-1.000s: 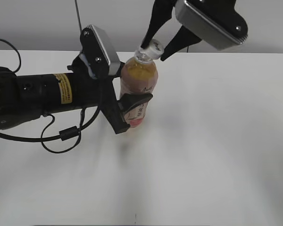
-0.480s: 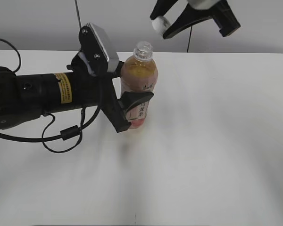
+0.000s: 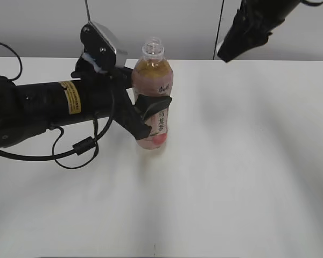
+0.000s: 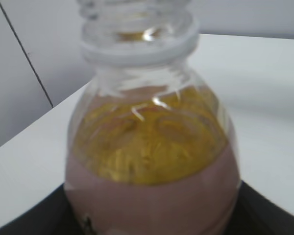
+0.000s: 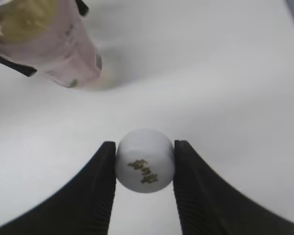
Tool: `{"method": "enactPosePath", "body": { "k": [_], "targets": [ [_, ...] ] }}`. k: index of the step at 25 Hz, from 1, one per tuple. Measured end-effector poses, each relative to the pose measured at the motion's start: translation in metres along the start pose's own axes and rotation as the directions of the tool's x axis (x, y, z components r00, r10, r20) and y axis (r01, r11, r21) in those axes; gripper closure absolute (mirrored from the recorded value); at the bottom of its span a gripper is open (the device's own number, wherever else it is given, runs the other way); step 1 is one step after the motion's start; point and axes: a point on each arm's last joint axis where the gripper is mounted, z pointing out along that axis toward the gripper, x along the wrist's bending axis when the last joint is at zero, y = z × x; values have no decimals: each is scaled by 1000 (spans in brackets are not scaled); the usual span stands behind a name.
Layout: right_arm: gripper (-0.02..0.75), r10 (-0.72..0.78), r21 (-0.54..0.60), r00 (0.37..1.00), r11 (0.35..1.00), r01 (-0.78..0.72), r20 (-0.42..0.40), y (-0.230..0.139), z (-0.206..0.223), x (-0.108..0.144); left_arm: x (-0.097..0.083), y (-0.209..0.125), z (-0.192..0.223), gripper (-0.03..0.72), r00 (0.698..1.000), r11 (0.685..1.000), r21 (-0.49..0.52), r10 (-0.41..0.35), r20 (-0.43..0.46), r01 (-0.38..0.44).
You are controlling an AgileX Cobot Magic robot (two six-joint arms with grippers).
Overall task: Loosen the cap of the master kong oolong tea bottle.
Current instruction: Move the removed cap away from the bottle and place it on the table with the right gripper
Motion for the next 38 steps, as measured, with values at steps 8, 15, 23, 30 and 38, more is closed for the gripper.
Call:
{"method": "enactPosePath", "body": {
  "k": [8,15,23,30,38],
  "targets": [
    [462,558,332,830,787,-521,-21,-51,83,-10,7,0,0,260,992,994,-11,-106,-69,105],
    [462,641,451,765,667,-592,56,-81,128,-13,10,-13,5,260,979,984,16,-173,-111,175],
    [462,662,417,731,625,-660,164,-95,155,-22,8,-35,16,260,974,977,34,-204,-98,209],
    [463,679,470,716,585,-661,162,-114,183,-17,8,-38,18,260,972,976,9,-216,-88,217],
    [347,684,477,711,577,-663,162,-120,193,-15,8,-38,19,260,973,976,9,-215,-86,216]
  ]
}}
